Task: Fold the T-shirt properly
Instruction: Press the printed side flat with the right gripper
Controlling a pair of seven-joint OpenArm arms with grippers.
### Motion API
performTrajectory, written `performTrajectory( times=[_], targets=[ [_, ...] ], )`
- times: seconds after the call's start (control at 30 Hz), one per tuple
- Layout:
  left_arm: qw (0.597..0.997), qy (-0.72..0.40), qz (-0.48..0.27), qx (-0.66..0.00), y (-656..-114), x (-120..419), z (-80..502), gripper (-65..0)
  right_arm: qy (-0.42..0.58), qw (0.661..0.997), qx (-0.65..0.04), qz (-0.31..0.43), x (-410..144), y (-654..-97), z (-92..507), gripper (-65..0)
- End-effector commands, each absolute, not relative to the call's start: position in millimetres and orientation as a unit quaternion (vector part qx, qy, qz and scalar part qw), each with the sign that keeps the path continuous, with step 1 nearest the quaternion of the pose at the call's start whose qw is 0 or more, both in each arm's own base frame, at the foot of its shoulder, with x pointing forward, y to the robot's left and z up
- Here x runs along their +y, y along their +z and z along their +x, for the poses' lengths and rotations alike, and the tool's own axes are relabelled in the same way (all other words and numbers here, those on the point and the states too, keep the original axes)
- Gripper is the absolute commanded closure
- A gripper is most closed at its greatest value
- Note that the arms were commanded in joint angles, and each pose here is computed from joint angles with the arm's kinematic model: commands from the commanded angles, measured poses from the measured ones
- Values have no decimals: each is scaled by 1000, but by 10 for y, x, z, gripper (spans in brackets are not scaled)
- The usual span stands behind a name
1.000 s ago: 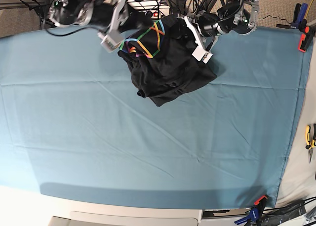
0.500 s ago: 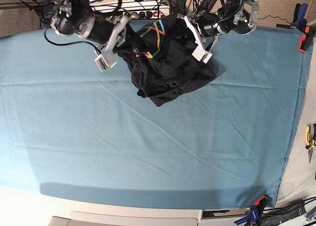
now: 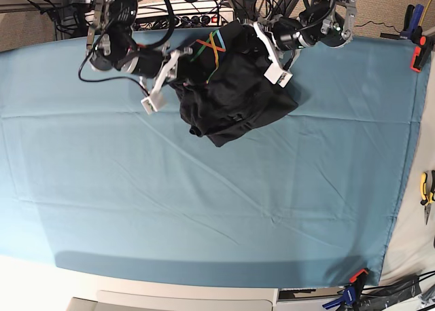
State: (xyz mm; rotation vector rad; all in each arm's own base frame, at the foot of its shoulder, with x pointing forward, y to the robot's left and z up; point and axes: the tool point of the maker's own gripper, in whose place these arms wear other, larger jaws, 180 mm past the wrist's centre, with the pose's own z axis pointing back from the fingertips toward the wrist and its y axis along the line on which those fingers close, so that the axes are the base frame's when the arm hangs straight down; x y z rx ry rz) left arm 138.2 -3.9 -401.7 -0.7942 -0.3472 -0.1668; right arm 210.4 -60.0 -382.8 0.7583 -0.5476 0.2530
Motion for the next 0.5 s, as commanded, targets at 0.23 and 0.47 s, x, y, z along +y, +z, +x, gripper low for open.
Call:
performTrajectory(
  times=[0.23,0.47],
  targets=[
    [920,-93,-353,-142,-4139,62,1267,-49,107,918,-251,289,-841,-3943,2193,0],
    [920,-92,-353,-143,-4138,62,1270,-49,116,923,-313,192,-1081,-3637,2419,0]
  ],
)
